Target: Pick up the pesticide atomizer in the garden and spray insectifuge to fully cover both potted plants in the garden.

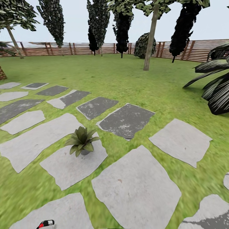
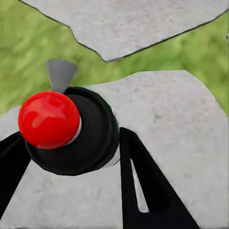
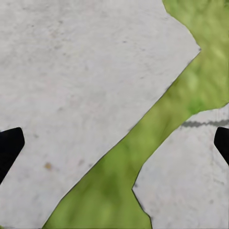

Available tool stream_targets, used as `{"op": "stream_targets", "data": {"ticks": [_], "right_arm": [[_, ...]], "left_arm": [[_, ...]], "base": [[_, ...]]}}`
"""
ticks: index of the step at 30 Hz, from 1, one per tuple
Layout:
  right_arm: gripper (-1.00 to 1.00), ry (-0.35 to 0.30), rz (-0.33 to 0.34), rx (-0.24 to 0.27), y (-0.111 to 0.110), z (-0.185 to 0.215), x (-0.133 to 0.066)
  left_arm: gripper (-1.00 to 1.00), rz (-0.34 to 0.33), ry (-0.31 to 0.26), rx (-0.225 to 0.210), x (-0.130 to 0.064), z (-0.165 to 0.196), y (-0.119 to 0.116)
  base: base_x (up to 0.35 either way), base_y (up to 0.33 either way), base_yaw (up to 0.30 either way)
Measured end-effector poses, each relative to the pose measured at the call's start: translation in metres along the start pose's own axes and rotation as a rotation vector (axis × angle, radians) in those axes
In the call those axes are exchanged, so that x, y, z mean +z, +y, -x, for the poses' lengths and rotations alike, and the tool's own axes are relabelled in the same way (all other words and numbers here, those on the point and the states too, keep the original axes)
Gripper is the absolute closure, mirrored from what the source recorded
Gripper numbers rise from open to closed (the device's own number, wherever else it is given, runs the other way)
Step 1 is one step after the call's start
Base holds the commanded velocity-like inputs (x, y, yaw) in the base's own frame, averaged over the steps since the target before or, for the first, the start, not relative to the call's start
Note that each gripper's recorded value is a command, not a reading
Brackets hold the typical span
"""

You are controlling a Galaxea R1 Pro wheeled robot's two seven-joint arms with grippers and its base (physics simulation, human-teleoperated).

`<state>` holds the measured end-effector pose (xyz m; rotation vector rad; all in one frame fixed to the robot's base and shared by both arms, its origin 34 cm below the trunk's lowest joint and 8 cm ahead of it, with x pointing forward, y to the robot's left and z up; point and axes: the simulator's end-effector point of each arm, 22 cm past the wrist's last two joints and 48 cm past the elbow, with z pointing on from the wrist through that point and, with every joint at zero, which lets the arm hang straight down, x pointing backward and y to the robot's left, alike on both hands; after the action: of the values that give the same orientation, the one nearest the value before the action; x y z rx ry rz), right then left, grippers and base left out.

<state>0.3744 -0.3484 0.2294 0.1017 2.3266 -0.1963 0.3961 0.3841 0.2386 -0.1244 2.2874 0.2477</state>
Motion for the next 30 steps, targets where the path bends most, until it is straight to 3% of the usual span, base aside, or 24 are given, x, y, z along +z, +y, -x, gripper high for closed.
{"op": "stream_targets", "data": {"ticks": [30], "right_arm": [[-1.0,0.008,0.0,-0.002,-0.0002,-0.0038,-0.0002]], "left_arm": [[1.0,-0.001,0.01,0.003,-0.0004,-0.0046,-0.0002]], "base": [[0.0,0.0,0.269]]}}
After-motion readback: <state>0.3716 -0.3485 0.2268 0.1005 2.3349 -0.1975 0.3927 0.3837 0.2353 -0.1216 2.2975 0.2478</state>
